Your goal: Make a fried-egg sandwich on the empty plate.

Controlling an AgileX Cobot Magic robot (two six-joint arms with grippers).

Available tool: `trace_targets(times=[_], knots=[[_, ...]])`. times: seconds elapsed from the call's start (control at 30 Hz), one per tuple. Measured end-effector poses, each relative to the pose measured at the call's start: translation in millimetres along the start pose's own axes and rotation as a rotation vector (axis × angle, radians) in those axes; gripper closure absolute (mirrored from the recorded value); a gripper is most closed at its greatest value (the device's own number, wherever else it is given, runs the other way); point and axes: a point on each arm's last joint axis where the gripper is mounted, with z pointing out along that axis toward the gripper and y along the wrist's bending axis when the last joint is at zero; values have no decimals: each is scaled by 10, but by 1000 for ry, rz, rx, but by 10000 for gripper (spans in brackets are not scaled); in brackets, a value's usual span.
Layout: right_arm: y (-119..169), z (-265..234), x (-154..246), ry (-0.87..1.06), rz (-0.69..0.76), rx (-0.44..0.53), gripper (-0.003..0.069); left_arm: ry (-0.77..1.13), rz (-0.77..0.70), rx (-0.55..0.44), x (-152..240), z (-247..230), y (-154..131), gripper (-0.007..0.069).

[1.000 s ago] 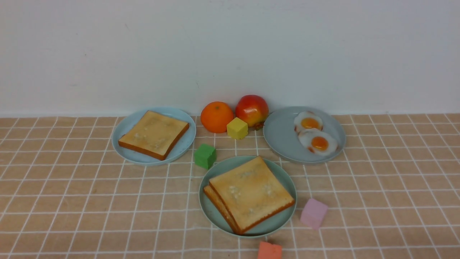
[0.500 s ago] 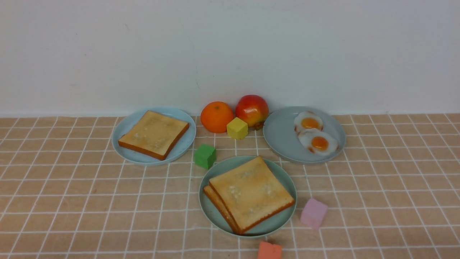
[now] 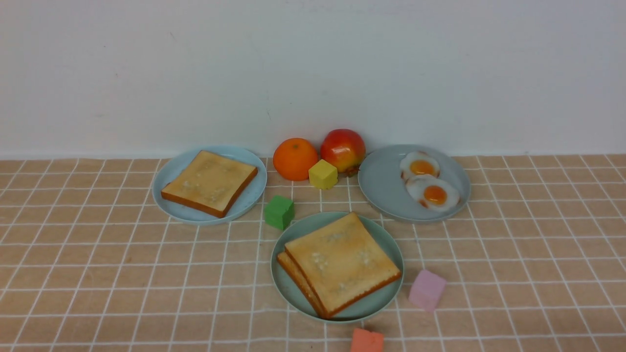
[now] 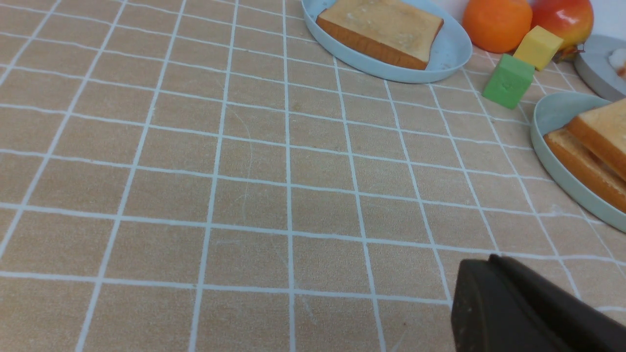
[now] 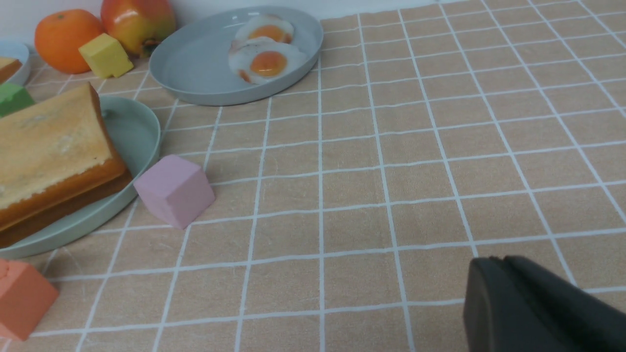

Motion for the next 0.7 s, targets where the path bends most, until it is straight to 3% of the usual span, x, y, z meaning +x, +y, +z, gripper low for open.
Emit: trace_targets(times=[0.7], knots=[[0,0,0,0,0,0,599,0,1,0,0,0,0,625]])
